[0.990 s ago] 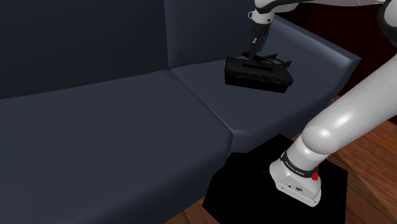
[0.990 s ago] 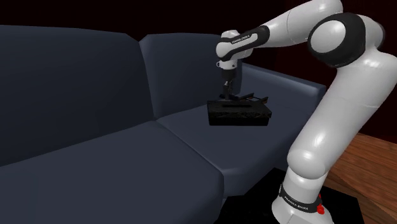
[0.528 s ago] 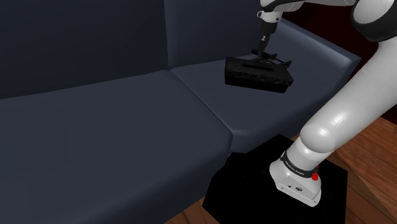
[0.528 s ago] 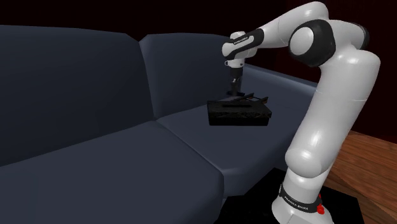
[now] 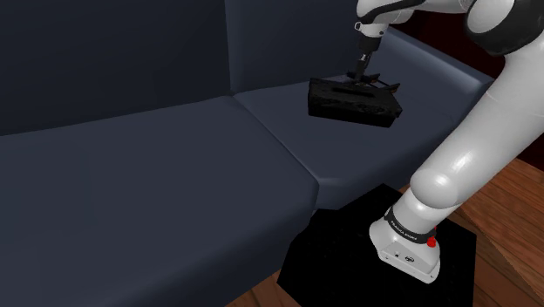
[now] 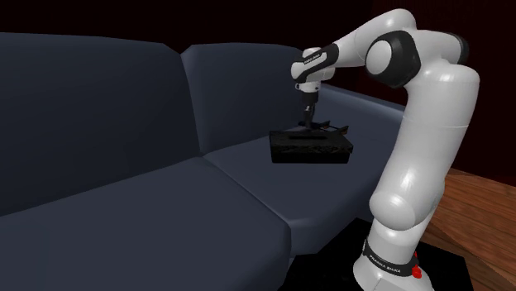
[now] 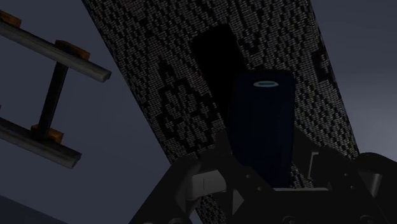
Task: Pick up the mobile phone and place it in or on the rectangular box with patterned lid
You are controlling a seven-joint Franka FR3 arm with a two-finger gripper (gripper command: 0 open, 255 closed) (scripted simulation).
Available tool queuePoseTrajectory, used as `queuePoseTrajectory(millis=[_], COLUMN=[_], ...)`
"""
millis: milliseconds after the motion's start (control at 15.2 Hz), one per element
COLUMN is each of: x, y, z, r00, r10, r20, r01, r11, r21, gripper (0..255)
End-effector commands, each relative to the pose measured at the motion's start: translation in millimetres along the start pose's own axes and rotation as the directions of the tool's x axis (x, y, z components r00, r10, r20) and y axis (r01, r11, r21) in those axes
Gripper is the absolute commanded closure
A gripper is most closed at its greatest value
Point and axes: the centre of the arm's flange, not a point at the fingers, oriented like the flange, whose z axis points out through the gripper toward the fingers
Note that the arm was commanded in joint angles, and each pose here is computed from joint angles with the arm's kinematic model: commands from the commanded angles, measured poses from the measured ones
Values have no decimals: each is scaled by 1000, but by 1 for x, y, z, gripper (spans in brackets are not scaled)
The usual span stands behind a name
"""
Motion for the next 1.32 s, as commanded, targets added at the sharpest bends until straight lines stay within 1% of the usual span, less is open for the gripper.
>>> queuePoseTrajectory(millis=[0,396,462,990,1056,1254], x=[1,2,3,3,3,3], y=[0,-1,-1,-1,-1,-1], z=[11,42,52,52,52,52], r00=[1000,1000,1000,1000,1000,1000], r10=[0,0,0,0,0,0], r20=[0,0,0,0,0,0], r01=[0,0,0,0,0,0], r11=[1000,1000,1000,1000,1000,1000], r21=[0,0,0,0,0,0], gripper=[255,255,255,255,0,0])
